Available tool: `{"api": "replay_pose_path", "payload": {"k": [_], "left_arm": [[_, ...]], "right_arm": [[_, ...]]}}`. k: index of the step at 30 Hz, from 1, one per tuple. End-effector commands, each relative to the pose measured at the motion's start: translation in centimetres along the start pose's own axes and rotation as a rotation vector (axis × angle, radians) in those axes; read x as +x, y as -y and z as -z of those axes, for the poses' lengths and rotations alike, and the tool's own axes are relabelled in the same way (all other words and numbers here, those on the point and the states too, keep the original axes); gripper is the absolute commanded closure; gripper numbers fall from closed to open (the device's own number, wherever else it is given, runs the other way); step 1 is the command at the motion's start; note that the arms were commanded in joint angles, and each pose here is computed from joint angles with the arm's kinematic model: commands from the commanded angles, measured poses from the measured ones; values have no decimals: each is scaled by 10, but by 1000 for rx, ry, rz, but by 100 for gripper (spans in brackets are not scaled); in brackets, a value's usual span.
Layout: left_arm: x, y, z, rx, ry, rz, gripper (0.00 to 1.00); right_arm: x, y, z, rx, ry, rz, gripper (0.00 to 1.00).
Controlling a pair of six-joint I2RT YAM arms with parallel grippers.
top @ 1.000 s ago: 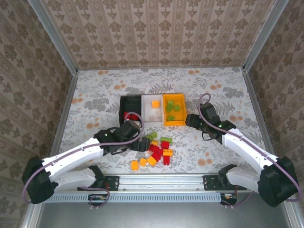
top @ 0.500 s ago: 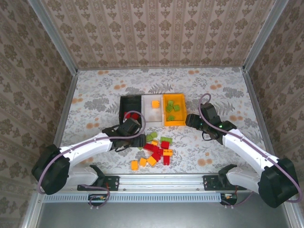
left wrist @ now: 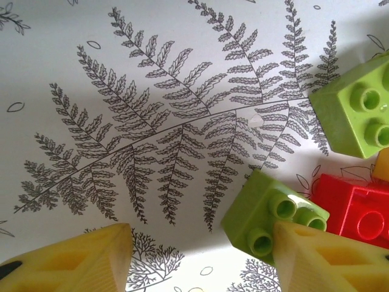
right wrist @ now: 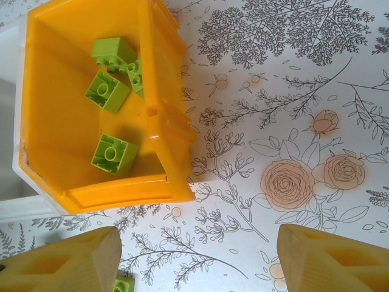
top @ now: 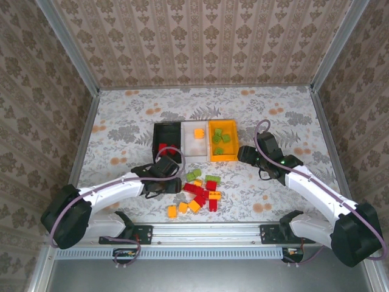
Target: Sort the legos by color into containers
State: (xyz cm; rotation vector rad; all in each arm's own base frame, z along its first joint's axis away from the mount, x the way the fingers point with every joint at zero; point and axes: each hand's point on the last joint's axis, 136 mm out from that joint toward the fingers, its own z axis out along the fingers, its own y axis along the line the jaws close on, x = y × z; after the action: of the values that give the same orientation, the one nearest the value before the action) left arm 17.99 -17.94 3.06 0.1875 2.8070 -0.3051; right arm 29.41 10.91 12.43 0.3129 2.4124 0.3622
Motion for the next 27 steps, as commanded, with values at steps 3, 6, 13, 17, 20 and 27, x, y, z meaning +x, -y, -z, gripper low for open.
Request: {"api": "replay_pose_path", "payload": {"k": [3,6,13,17,20,27], "left_arm": [[16,-47,12,-173,-33,47,40],[10,-51,24,-149,14,73,37],[-14,-3,38,-7,83,-18,21],[-4,-2,16,-45,8,-45,17],[3,-4,-1,-55,-27,-44,17],[4,-5,-13,-76,-47,-56,34]], "right_arm": [[-5,4,4,18,18,0,30],[-5,4,5,17,20,1,30],[-7,2,4,11,16,3,30],[-5,2,3,12,12,3,30],[-4,4,4,18,10,6,30],[-6,5,7,20,20,8,30]]}}
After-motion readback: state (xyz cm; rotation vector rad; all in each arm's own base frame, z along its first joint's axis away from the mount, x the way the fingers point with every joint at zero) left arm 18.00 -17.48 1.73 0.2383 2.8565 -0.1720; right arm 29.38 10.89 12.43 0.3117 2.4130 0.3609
